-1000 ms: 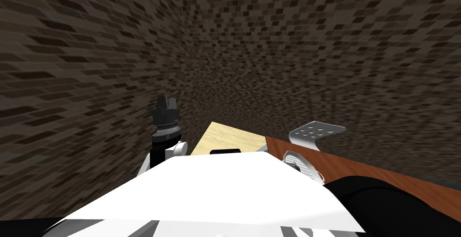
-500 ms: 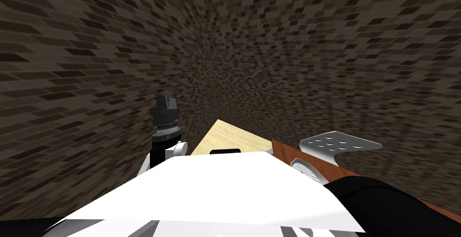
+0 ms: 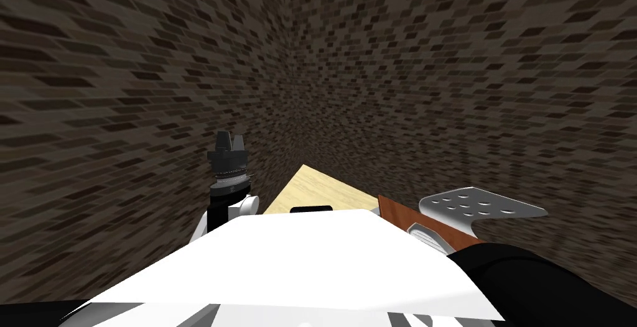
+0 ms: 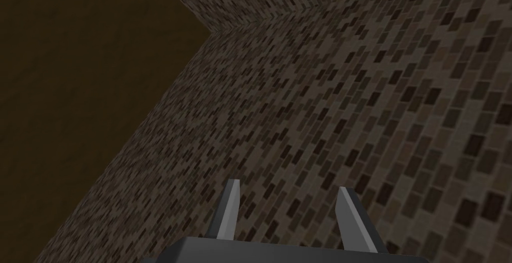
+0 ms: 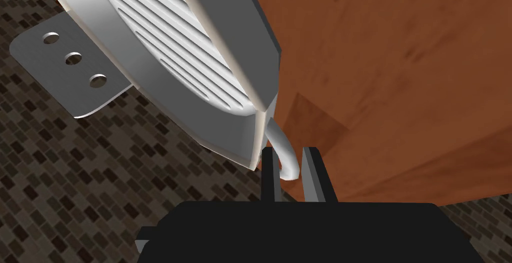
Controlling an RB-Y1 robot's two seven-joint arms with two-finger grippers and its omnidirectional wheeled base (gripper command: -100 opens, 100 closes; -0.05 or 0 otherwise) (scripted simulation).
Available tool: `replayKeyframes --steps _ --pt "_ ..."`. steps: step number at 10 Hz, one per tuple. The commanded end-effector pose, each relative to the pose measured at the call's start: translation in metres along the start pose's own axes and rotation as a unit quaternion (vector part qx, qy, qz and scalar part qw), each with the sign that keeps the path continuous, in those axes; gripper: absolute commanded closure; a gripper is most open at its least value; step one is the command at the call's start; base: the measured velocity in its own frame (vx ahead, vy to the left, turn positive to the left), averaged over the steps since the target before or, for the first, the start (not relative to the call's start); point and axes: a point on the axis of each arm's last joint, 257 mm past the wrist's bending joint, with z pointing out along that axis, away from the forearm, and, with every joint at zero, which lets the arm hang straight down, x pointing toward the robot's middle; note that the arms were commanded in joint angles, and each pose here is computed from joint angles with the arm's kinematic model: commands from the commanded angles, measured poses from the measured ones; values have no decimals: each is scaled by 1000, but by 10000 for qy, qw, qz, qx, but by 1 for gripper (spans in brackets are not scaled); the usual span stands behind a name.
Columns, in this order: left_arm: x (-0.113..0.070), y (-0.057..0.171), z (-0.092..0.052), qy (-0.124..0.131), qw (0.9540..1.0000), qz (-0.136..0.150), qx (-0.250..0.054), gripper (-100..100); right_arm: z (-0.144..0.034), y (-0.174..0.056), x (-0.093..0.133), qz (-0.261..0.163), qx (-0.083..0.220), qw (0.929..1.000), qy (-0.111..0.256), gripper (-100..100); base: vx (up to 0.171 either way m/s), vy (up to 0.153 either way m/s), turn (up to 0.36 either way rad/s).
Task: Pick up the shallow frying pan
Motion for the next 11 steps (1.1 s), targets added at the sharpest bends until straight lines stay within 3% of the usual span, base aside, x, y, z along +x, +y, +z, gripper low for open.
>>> replayKeyframes --steps 1,3,4,5,7,8,11 --pt "0 0 0 0 10000 0 0 0 0 0 0 0 0 10000 0 100 0 0 0" --pt "0 0 0 0 10000 0 0 0 0 -1 0 -6 8 10000 5 100 0 0 0" --pt "0 0 0 0 10000 0 0 0 0 -1 1 -6 7 10000 5 0 0 0 0" --pt "0 0 0 0 10000 0 0 0 4 8 -30 169 -74 9992 -347 100 109 -64 -460" --pt "0 0 0 0 10000 2 -1 0 3 13 -41 -120 -158 9981 -577 100 96 -30 -333" --pt "0 0 0 0 10000 1 0 0 5 19 -68 112 -209 9962 -835 100 109 -57 -388" --pt "0 0 0 0 10000 1 0 0 1 29 -84 -395 -343 9918 -1168 100 64 -17 -259"
